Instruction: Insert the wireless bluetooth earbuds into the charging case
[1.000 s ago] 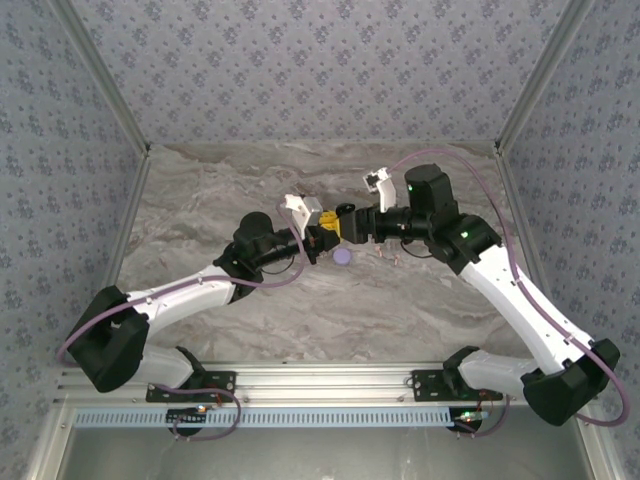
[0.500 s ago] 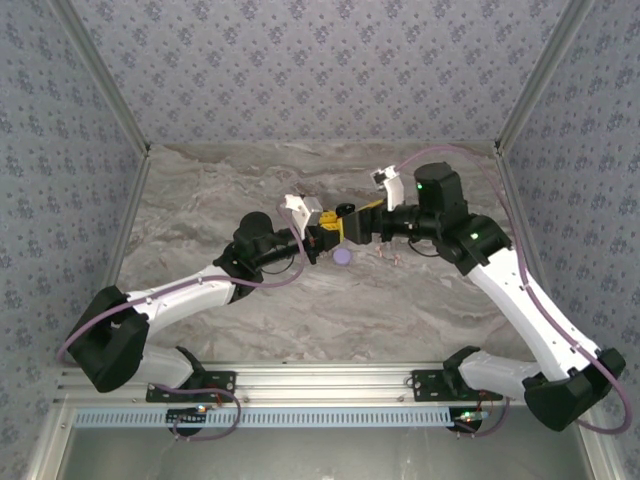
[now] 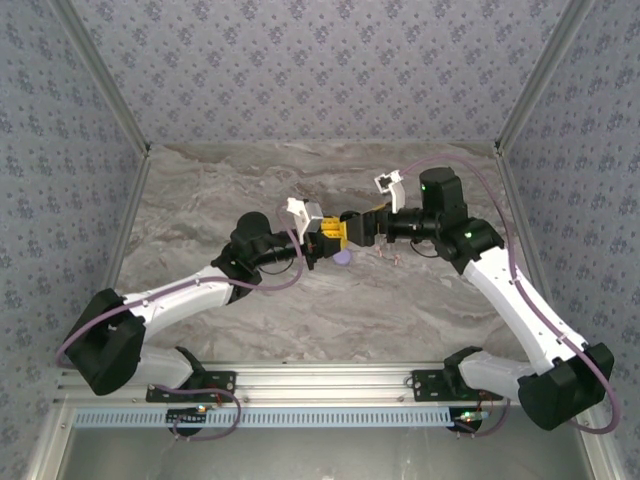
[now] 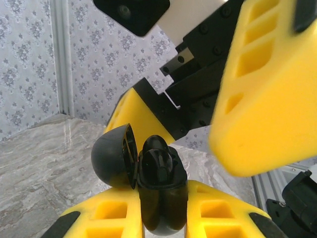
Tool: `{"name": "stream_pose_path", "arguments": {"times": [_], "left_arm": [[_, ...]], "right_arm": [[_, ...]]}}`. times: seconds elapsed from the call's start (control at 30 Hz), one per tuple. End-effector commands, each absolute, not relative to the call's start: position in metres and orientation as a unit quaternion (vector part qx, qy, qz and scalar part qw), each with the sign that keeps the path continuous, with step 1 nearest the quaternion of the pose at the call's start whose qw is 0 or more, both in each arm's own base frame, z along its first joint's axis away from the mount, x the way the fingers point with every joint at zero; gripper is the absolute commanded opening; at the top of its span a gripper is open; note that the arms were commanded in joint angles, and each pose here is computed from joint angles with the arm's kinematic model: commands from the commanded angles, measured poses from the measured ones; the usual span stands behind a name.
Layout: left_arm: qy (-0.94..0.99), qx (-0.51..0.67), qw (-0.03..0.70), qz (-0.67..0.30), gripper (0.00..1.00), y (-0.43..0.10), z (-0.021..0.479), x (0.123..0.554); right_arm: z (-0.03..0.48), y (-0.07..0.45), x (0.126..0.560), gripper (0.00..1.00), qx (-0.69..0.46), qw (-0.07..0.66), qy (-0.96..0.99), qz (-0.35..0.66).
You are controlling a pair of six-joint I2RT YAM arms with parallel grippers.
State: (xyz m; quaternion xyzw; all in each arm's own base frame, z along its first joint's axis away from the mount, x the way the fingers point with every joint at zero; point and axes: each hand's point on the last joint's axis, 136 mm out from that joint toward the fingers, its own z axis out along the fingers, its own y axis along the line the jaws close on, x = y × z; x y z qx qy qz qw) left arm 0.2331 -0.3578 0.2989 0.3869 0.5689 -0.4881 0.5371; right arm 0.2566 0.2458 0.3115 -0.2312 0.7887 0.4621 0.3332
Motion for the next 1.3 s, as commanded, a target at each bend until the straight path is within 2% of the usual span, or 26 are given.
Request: {"name": "stream_pose_path", "arguments": {"times": [0.0,0.2,0.4,0.63,0.8,0.97,1.13,1.27], "left_arm": [[0.536,0.405,0.548,-0.498,0.00,-0.359,0.317,0.224],[0.548,0.400,0.549,-0.488,0.00,-0.359,0.313,0.230],[0.560,0.400,0.547,-0.477,0.00,-0.359,0.308,0.233],[0.559,0.399,0.551,-0.475,0.00,-0.358,0.311,0.233],[0.593,0.380,0.549,-0.451,0.00,-0.351,0.301,0.243],[0.677,0.327,0.502,-0.428,0.00,-0.330,0.263,0.269],[0.778,0.259,0.419,-0.390,0.00,-0.299,0.197,0.293],[0.838,0.212,0.344,-0.366,0.00,-0.282,0.145,0.301]], "right_arm": [[0.340,0.258,0.243,1.00,-0.267,0.341,0.746,0.506],[0.353,0.259,0.228,0.92,-0.285,0.347,0.727,0.519],[0.353,0.252,0.215,0.90,-0.290,0.358,0.725,0.512],[0.328,0.241,0.225,0.92,-0.263,0.354,0.771,0.459],[0.327,0.212,0.250,1.00,-0.208,0.402,0.807,0.380],[0.322,0.172,0.269,1.00,-0.133,0.437,0.829,0.323],[0.321,0.149,0.276,1.00,-0.081,0.465,0.823,0.316],[0.310,0.143,0.278,1.00,-0.068,0.457,0.833,0.305]]}}
